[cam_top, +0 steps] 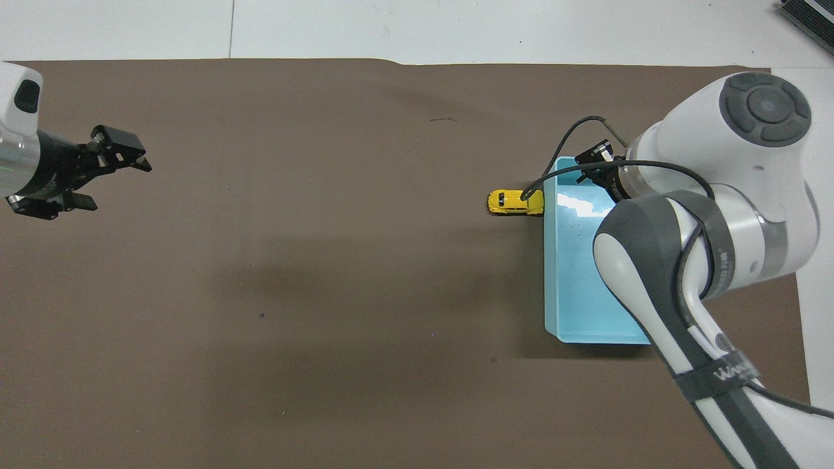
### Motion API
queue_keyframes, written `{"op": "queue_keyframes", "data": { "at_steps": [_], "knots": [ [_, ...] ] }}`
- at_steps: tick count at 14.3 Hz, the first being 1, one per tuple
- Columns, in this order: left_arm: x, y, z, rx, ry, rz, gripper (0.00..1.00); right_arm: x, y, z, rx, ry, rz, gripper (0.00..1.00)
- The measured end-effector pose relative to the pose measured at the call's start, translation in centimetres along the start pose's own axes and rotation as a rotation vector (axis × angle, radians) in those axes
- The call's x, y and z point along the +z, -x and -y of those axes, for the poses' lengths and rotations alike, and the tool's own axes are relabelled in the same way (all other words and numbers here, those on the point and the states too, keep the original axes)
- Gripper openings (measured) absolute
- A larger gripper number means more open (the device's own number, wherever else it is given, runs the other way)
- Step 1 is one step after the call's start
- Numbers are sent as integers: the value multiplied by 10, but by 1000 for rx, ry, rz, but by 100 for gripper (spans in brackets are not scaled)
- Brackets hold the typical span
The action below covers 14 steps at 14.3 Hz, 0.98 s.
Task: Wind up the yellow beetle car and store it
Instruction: 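Retract the left gripper while the right gripper reaches the car beside the bin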
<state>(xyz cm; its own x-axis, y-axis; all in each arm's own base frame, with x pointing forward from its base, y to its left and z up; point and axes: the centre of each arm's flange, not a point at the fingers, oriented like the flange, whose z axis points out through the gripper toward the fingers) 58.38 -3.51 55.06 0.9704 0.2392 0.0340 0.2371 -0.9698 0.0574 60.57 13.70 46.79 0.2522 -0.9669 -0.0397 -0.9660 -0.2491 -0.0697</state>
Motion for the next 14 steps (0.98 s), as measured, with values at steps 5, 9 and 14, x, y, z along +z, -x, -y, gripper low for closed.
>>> {"op": "queue_keyframes", "data": {
  "at_steps": [5,9,14],
  "knots": [
    [-24,13,4,211,5,-8,100,0,-7,0,118,-10,34,100],
    [-49,26,8,266,-1,-4,100,25,12,5,211,-45,42,100],
    [-95,37,11,273,-15,10,100,96,32,15,199,-16,27,100]
  ]
}}
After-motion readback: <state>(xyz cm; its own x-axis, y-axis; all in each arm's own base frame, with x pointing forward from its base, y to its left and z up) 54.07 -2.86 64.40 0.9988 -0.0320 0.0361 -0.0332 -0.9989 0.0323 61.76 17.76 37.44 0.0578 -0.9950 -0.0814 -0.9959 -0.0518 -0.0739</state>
